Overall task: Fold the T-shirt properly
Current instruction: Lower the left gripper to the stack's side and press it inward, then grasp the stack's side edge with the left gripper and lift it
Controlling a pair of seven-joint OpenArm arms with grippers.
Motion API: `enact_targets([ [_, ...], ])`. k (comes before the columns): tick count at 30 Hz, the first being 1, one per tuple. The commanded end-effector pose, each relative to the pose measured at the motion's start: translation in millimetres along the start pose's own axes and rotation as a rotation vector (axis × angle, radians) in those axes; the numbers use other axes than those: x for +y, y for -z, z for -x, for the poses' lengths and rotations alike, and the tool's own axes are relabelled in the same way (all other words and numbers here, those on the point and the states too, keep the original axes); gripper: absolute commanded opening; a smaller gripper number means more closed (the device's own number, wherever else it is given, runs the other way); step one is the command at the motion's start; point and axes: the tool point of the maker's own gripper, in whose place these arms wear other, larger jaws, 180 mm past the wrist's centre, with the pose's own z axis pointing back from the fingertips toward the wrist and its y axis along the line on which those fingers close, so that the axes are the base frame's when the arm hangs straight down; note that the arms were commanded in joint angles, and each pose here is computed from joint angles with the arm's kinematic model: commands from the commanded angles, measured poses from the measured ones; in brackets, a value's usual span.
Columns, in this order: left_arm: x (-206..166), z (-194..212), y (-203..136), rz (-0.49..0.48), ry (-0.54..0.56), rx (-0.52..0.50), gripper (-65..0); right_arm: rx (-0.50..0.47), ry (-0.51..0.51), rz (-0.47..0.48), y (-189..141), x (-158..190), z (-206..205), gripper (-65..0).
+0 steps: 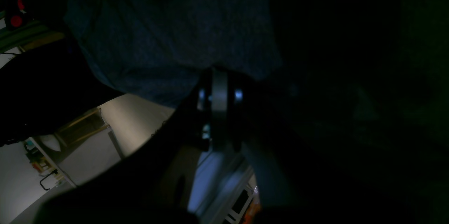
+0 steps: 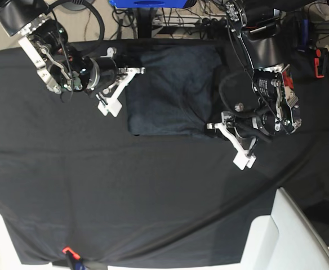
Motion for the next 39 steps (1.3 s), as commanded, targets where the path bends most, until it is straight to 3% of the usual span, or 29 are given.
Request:
enact_targets([
  [1,-2,-18,-5,0.003,0.015,-0.050,-65.0,-0.019,-0.008,-0.015,-4,4,-7,-62.7],
  [13,5,-14,-8,-0.011,0.010,-0.045,-64.7,-0.023,-0.008,-0.016,-4,5,-10,-62.4],
  [19,19,-19,-19,-0.033,-0.045,-0.090,-32.6,-0.023,-0.009,-0.017,-4,6,-10,-62.3],
  [22,26,-23,-26,-0.044,-0.070,-0.119,-24.7,-0.023,-0.009,-0.017,-4,6,-10,-62.3],
  [27,40,-11,-42,-0.066,-0.103,-0.072,-23.7,-0.024,-0.010,-0.018,-4,6,-10,-62.3],
  [33,37,19,-67,-0.077,-0.026,-0.037,-23.7,-0.041,-0.033,-0.031,-8,14,-14,-62.3],
  [39,33,37,-71,0.020,-0.076,-0.038,-23.7,-0.106,-0.090,-0.088,-24,42,-30,-62.1],
])
